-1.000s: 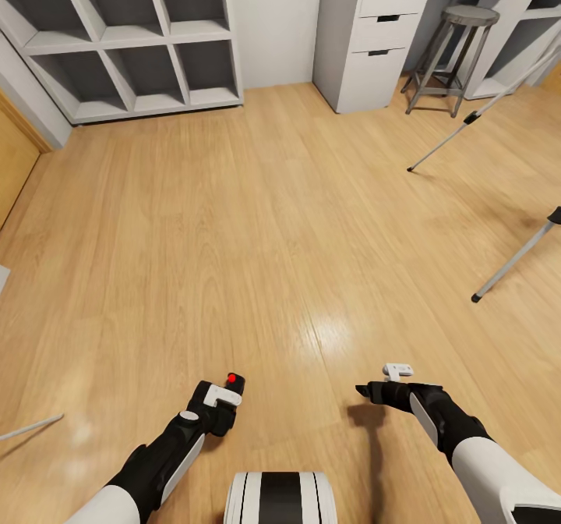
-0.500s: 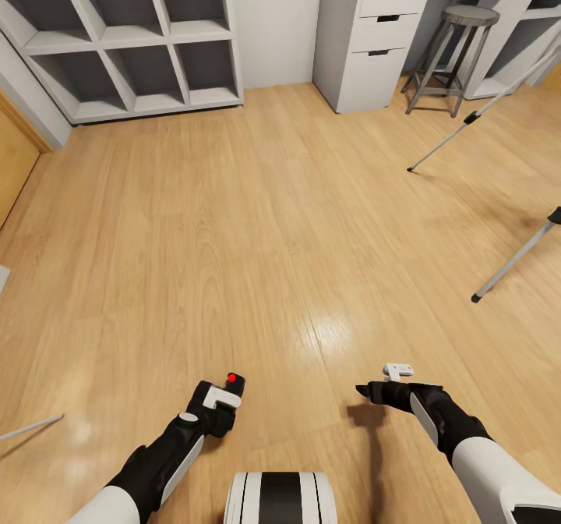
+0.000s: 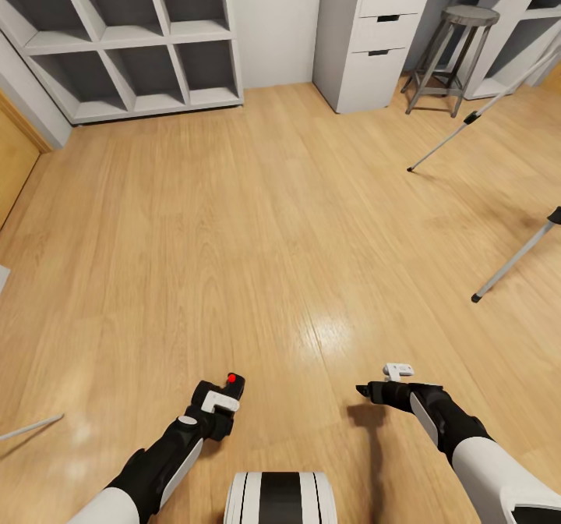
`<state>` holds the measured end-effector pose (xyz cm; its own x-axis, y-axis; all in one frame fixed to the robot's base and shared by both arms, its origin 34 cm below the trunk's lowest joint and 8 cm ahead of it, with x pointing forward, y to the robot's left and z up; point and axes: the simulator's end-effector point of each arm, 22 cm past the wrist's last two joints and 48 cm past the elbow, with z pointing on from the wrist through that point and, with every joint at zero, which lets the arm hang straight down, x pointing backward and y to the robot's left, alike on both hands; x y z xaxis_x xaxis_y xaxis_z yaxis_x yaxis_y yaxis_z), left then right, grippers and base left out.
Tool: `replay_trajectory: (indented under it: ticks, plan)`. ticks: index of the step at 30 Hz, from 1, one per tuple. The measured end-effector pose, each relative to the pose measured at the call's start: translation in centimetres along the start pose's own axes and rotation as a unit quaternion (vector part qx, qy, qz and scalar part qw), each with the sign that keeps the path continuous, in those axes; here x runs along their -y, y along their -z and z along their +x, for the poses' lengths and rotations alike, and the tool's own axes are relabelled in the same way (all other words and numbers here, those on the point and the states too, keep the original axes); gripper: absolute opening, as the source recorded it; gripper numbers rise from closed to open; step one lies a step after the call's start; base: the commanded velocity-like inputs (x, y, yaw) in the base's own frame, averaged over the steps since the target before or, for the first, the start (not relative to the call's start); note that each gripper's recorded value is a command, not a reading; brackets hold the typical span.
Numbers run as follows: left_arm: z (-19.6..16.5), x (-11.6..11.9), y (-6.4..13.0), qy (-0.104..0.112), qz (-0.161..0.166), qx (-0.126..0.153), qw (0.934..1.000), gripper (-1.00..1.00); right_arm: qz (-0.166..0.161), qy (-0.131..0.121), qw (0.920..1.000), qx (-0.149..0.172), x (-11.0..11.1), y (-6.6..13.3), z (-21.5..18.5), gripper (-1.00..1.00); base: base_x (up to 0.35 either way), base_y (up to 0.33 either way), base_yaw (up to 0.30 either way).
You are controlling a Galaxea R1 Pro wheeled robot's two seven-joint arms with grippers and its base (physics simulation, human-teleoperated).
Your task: Attach the digital camera to the camera tripod in the bedroom.
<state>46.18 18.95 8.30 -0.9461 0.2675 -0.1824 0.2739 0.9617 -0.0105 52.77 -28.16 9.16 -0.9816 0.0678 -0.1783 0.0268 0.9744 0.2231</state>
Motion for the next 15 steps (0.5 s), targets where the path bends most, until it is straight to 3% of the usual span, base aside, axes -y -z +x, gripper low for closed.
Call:
replay_trajectory:
  ticks: [15]
  plan:
    - [0.64,0.2,-0.17,0.003,0.001,-0.006,1.0,1.0,-0.001,0.0,1.0,0.0,-0.03,0.0,0.0,1.0,0.0,0.0,0.0]
